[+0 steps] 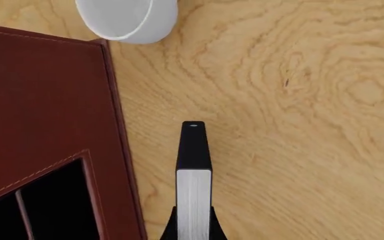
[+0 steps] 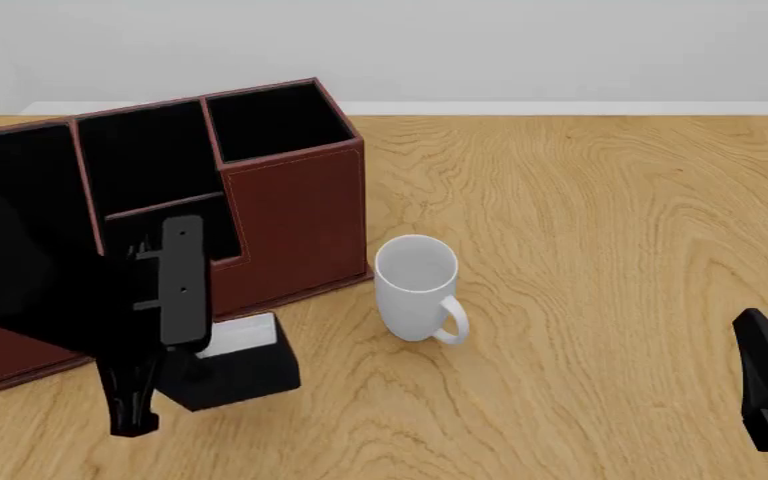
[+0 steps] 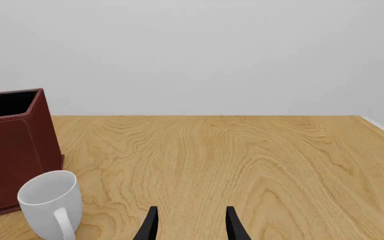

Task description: Pick up the book and place it in the front compartment of the caddy.

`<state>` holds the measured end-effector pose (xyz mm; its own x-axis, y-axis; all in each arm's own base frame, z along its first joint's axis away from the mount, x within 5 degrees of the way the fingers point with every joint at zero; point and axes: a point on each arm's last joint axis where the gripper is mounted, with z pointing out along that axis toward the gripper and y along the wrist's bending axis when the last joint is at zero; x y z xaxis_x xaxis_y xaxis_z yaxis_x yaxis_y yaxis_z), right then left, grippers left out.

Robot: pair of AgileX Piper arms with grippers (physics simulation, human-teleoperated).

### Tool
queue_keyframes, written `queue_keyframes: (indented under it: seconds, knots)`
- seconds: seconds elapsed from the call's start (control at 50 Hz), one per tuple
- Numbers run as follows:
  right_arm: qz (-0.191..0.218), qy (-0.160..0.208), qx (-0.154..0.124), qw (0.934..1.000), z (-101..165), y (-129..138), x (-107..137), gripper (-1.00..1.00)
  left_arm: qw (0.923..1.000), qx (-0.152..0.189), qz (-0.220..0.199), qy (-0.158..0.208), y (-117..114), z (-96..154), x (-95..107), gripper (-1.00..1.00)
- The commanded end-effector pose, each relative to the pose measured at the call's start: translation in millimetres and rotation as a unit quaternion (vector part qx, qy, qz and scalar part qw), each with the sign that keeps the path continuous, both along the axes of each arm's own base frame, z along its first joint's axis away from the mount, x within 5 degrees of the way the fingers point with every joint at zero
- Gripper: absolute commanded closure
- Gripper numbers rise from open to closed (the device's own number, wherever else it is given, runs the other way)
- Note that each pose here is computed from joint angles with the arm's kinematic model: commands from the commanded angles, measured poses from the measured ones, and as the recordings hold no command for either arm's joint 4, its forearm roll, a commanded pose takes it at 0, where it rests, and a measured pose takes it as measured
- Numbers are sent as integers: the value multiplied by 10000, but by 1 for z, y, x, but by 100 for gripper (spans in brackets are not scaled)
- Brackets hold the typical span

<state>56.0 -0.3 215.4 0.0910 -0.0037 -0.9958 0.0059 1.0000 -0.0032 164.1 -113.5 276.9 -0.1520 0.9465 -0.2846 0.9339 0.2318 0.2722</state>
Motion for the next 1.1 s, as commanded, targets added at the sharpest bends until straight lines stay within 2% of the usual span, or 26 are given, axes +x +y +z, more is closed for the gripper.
queue_keyframes:
  seconds: [0.02, 0.32, 0.88, 1.1]
  knots:
    - [0, 0, 1, 10000, 0, 0, 0, -100, 10000, -64, 17, -44, -1, 28, -3, 100]
    - [1, 0, 0, 10000, 0, 0, 0, -100, 9999, 31, 29, -143, 11, 72, 2, 100]
    - [1, 0, 0, 10000, 0, 0, 0, -100, 9987, 138, 179, -466, 38, 83, 4, 100]
    - [0, 0, 0, 10000, 0, 0, 0, -100, 9969, 233, 257, -700, 53, 92, 7, 100]
